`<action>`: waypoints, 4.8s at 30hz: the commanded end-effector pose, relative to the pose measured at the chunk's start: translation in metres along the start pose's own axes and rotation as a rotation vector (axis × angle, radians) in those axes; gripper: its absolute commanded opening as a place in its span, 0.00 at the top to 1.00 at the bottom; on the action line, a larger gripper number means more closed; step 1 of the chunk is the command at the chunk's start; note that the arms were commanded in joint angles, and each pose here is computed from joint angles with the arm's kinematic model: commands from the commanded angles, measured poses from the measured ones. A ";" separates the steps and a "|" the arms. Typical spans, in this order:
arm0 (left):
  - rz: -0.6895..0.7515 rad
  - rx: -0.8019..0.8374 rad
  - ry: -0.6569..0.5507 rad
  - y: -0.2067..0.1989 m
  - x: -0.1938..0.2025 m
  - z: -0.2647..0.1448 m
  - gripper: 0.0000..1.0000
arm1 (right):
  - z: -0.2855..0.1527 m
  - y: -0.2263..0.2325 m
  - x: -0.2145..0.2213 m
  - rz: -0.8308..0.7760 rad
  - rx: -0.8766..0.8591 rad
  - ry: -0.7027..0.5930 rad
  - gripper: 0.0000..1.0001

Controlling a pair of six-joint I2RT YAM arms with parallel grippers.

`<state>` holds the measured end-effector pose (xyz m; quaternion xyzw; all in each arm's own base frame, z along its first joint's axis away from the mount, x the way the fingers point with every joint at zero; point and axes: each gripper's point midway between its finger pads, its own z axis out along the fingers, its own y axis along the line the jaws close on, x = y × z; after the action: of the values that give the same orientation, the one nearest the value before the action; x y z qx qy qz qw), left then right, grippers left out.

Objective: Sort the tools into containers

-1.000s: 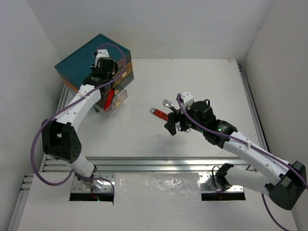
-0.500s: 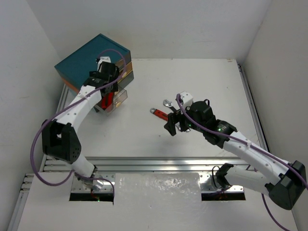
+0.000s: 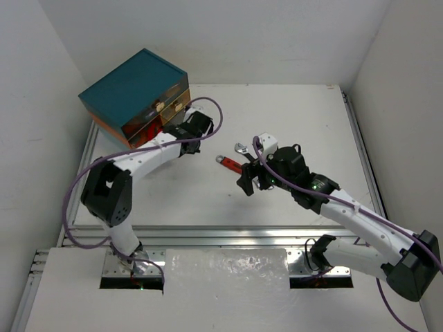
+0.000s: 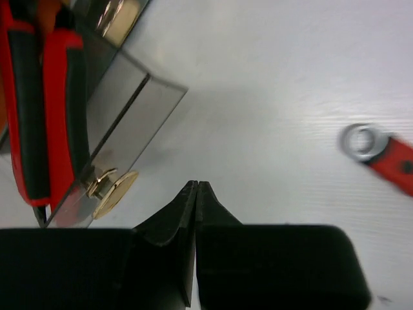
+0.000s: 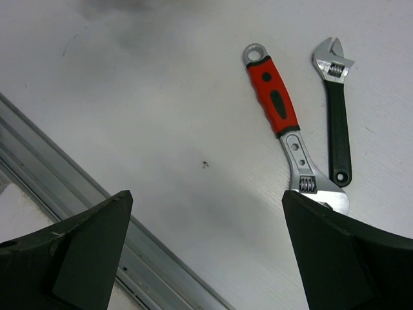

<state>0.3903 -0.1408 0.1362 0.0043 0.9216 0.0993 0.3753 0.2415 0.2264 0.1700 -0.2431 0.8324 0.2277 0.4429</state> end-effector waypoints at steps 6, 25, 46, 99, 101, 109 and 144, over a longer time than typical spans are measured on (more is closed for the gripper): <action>-0.031 -0.317 0.080 0.065 0.015 0.034 1.00 | 0.004 -0.011 -0.001 -0.022 0.043 -0.040 0.01; -0.001 -0.573 0.122 0.145 -0.015 0.091 1.00 | 0.016 -0.001 0.007 -0.004 -0.024 -0.016 0.01; 0.197 -0.721 -0.083 0.154 -0.063 0.050 1.00 | 0.017 0.008 0.005 0.004 -0.077 -0.032 0.01; 0.503 -0.726 -0.080 0.082 -0.031 0.184 0.58 | 0.021 0.018 0.015 0.146 -0.179 -0.055 0.01; 0.495 -0.748 -0.089 0.086 -0.035 0.183 0.52 | 0.022 0.019 0.015 0.147 -0.187 -0.055 0.01; 0.462 -0.762 -0.085 0.102 -0.036 0.184 0.73 | 0.024 0.020 0.016 0.150 -0.196 -0.051 0.01; 0.375 -0.404 -0.187 -0.072 0.015 0.086 0.78 | -0.001 0.017 -0.001 0.124 -0.161 -0.101 0.01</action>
<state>0.4481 -0.1643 0.0488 0.1286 0.7978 0.4283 0.4045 0.2255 0.2420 0.1619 -0.2145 0.8074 0.3411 0.4310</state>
